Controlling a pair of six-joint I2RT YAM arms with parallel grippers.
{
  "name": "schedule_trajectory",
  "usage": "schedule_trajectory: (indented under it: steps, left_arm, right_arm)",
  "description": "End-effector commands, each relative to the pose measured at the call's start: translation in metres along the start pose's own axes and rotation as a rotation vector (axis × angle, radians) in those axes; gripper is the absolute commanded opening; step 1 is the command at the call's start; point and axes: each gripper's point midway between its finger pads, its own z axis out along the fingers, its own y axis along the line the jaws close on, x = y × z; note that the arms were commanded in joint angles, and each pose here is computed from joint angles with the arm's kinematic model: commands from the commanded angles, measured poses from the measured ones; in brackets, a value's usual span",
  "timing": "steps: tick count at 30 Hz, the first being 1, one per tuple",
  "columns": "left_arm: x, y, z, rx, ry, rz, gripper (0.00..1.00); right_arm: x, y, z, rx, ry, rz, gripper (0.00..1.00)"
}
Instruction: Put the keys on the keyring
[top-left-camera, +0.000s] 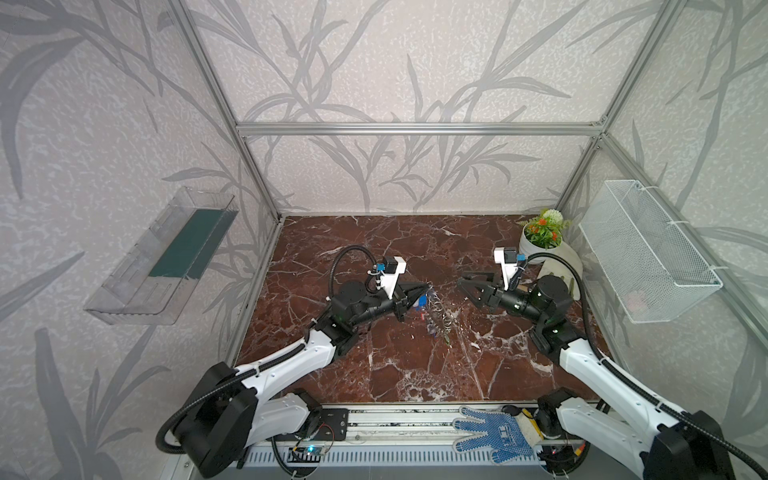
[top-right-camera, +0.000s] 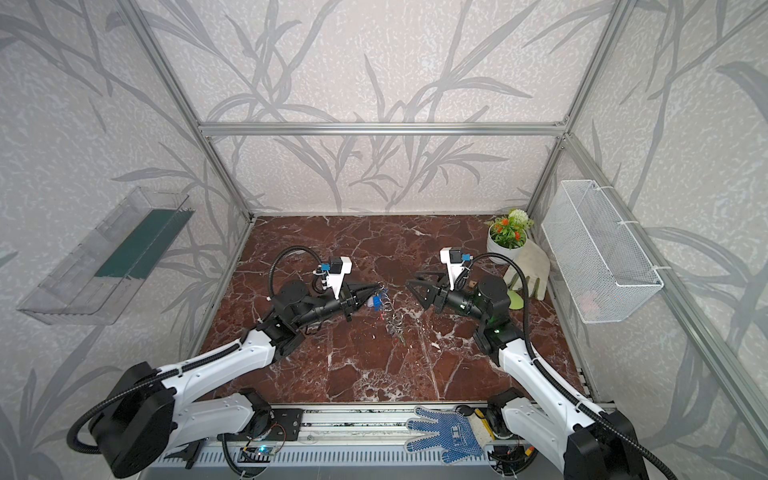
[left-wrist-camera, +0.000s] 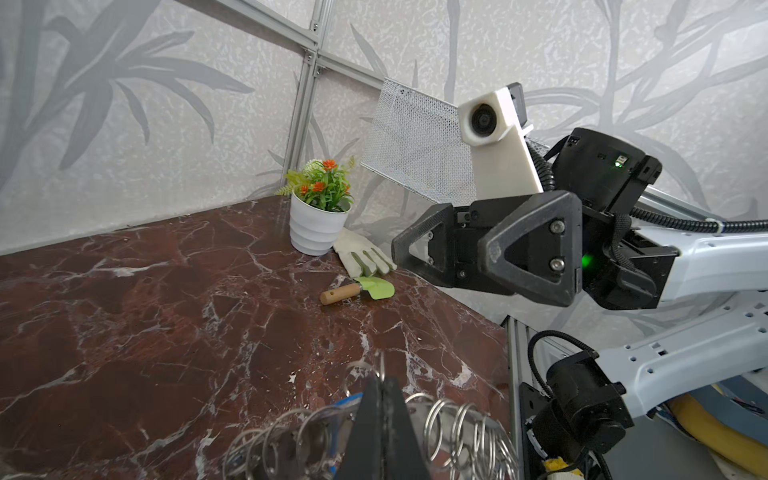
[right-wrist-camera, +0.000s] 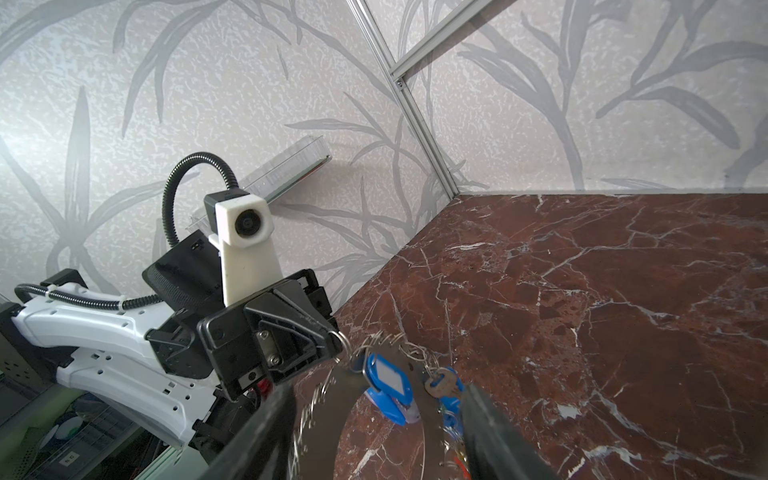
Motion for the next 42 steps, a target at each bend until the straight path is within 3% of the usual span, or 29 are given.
schedule_trajectory:
  steps: [1, 9, 12, 17, 23, 27, 31, 39, 42]
  left_arm:
    - [-0.054, -0.033, 0.001, 0.202, -0.17, 0.059, 0.0]
    - [-0.06, -0.033, 0.017, 0.326, -0.185, -0.002, 0.0]
    - [-0.063, -0.035, 0.017, 0.347, -0.198, -0.013, 0.0]
    - [-0.067, -0.039, 0.017, 0.366, -0.21, -0.033, 0.0]
    - [-0.07, -0.042, 0.021, 0.359, -0.207, -0.036, 0.0]
    - [-0.066, -0.046, 0.026, 0.355, -0.181, -0.024, 0.0]
    - [-0.063, -0.05, 0.029, 0.35, -0.166, -0.013, 0.0]
    - [-0.069, -0.045, 0.028, 0.288, -0.175, -0.018, 0.0]
    - [-0.076, -0.043, 0.023, 0.243, -0.192, -0.001, 0.0]
  right_arm:
    - [-0.005, 0.011, -0.002, -0.038, -0.026, -0.053, 0.58]
    - [-0.001, 0.003, 0.009, -0.029, 0.017, -0.041, 0.39]
    - [-0.001, 0.003, 0.01, -0.036, 0.011, -0.033, 0.38]
    - [0.0, 0.006, 0.012, -0.064, 0.035, -0.025, 0.57]
    - [0.004, 0.021, 0.015, -0.13, 0.06, -0.035, 0.64]
    - [0.008, 0.027, 0.02, -0.16, 0.085, -0.04, 0.64]
    - [0.008, 0.027, 0.021, -0.157, 0.084, -0.044, 0.54]
    - [0.01, 0.029, 0.016, -0.156, 0.073, -0.052, 0.2]
    - [0.013, 0.028, 0.016, -0.153, 0.079, -0.047, 0.11]
